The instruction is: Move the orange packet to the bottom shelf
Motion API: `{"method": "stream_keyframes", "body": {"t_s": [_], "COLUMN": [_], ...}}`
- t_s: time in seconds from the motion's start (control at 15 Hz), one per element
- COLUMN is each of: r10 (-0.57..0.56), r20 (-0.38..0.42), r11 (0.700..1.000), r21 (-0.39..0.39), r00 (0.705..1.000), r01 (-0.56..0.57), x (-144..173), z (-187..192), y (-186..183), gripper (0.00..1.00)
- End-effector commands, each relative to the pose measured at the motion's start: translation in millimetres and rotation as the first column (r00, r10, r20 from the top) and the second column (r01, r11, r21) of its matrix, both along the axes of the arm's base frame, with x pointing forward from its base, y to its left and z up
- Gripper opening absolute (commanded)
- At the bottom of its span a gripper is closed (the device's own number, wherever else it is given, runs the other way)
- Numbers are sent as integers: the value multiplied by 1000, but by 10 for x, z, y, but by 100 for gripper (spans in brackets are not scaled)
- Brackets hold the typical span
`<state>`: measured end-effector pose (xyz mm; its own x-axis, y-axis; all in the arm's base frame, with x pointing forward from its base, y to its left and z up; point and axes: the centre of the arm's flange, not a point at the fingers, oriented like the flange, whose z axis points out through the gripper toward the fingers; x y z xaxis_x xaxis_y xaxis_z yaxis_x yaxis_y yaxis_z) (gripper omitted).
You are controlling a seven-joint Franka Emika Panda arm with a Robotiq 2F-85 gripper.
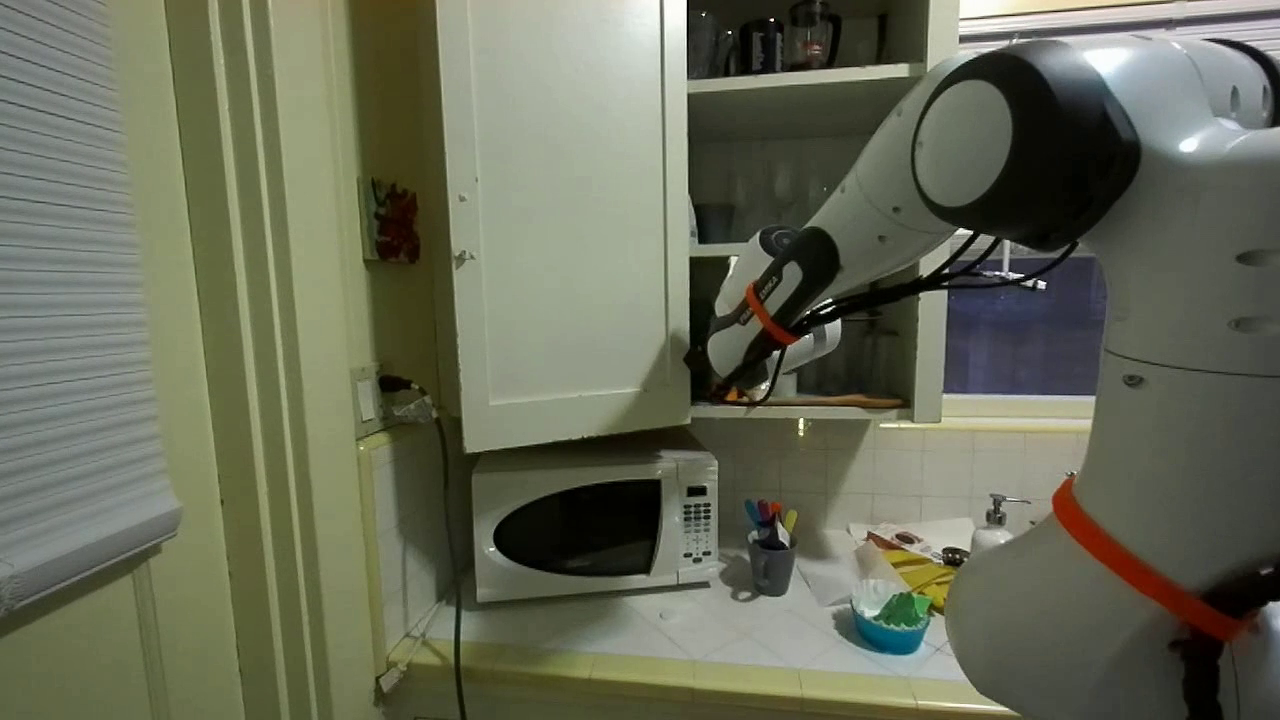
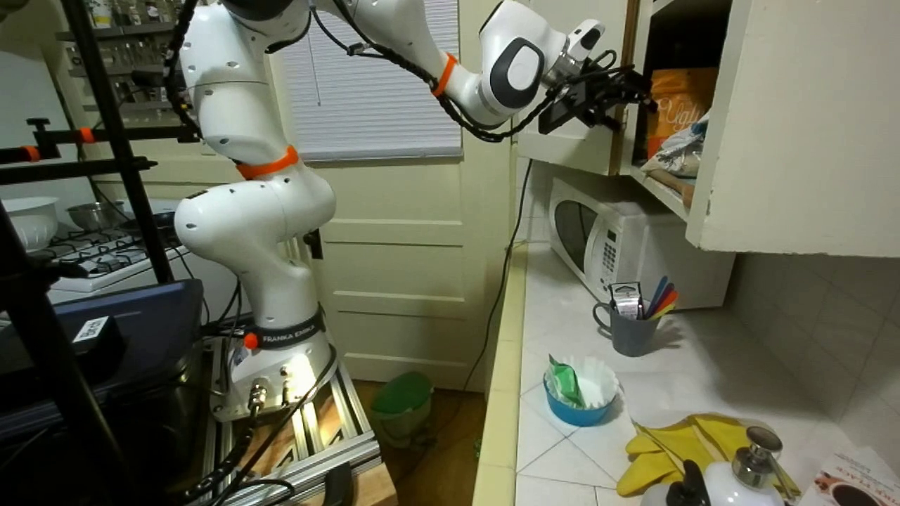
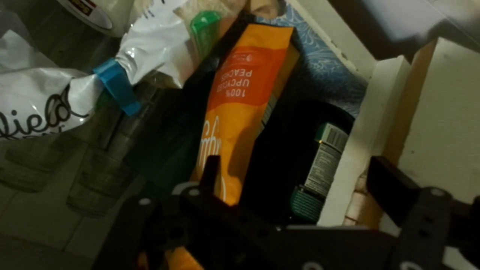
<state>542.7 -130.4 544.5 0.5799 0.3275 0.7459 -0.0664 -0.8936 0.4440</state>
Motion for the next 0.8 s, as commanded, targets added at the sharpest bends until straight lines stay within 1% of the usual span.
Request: {"method": "stream_keyframes", "body": {"t_s": [0.0, 0.07, 0.13, 0.2, 0.33, 0.4, 0.47, 0.73], "r10": [-28, -82, -152, -188, -277, -288, -290, -308], "r20": [-41, -26, -15, -1, 23, 45, 68, 160], "r11": [996, 992, 985, 977, 953, 949, 949, 949], "r21": [-89, -98, -90, -99, -120, -123, -110, -14], "r00": [999, 996, 988, 982, 961, 957, 955, 938], "r01": [25, 79, 150, 187, 278, 291, 296, 314], "x": [-758, -834, -945, -1089, -1422, -1592, -1767, -2478], "z": [219, 235, 278, 334, 463, 521, 585, 795], "y": [96, 85, 47, 12, -61, -93, -115, -2], "gripper": [100, 100, 100, 100, 100, 100, 100, 100]}}
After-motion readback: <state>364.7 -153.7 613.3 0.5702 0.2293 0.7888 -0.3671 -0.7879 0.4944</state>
